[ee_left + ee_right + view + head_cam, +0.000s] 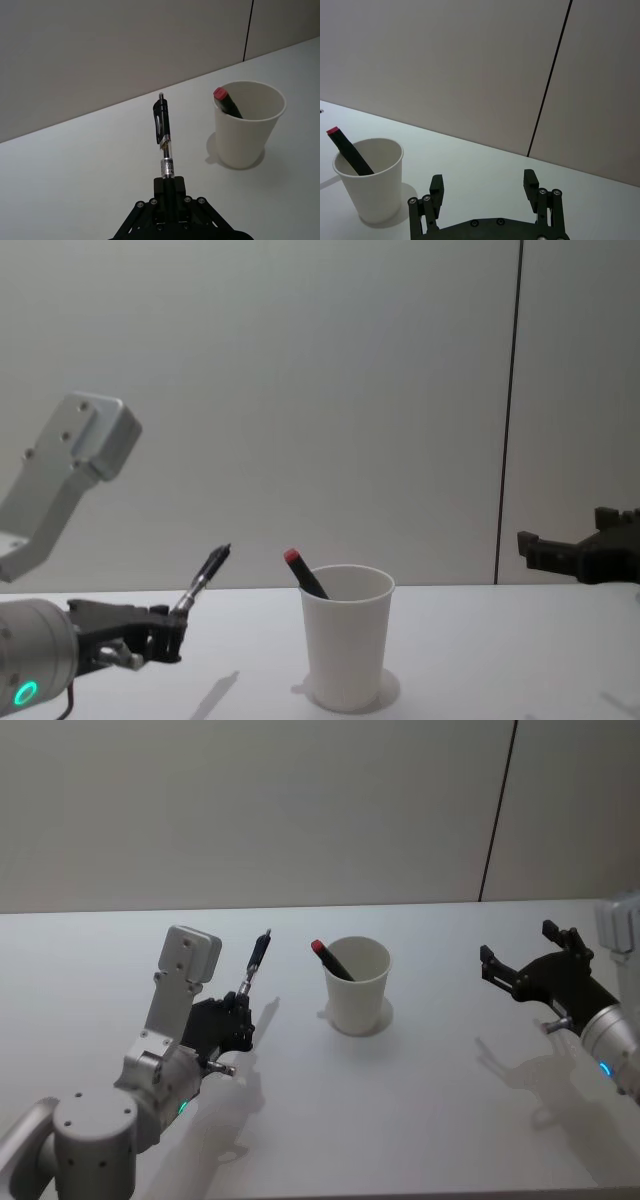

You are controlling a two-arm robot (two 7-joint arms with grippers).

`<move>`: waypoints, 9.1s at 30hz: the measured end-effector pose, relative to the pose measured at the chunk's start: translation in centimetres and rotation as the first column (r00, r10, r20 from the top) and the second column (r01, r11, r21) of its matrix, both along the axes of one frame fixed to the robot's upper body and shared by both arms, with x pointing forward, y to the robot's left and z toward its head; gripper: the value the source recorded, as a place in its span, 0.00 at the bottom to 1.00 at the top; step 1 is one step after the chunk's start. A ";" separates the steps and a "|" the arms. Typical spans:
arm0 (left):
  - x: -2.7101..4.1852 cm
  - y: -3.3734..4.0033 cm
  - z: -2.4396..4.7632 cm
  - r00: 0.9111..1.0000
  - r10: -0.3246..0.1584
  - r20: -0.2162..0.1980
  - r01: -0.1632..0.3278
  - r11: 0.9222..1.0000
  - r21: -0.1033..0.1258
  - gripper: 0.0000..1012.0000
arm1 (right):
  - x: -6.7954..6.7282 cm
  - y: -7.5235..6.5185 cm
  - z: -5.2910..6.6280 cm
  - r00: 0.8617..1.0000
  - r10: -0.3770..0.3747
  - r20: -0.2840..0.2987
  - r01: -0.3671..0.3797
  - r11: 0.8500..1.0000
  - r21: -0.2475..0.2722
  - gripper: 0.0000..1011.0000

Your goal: Place the pen into the pen holder.

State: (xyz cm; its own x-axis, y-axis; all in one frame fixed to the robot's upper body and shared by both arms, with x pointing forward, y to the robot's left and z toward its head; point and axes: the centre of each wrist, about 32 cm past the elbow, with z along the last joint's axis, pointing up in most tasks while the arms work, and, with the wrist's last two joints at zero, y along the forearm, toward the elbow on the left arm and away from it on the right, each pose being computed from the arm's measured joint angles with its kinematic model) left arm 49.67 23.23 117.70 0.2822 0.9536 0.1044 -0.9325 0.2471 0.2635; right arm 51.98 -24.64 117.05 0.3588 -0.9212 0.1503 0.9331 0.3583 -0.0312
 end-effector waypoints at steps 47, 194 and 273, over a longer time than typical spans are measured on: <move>1.08 1.61 0.46 0.811 -0.539 0.228 0.540 0.839 0.061 0.13 | 0.0 0.0 0.0 1.000 0.000 0.000 0.000 1.000 0.000 0.99; 5.84 -0.24 0.56 0.608 -0.765 0.214 0.773 0.632 0.064 0.13 | -3.8 -2.8 -0.4 0.873 0.478 -0.092 -0.338 0.731 0.593 0.99; 5.84 -0.25 0.56 0.608 -0.765 0.214 0.773 0.632 0.064 0.92 | -3.6 -0.8 -0.1 0.891 0.448 -0.069 -0.283 0.667 0.689 0.13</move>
State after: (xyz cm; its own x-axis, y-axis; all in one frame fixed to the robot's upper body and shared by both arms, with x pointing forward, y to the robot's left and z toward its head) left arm 55.51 22.99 118.26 0.8890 0.3998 0.2234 -0.4242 0.9026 0.0730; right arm 48.40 -25.46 116.95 0.6335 -0.5433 -0.5509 0.7191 0.6762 0.1600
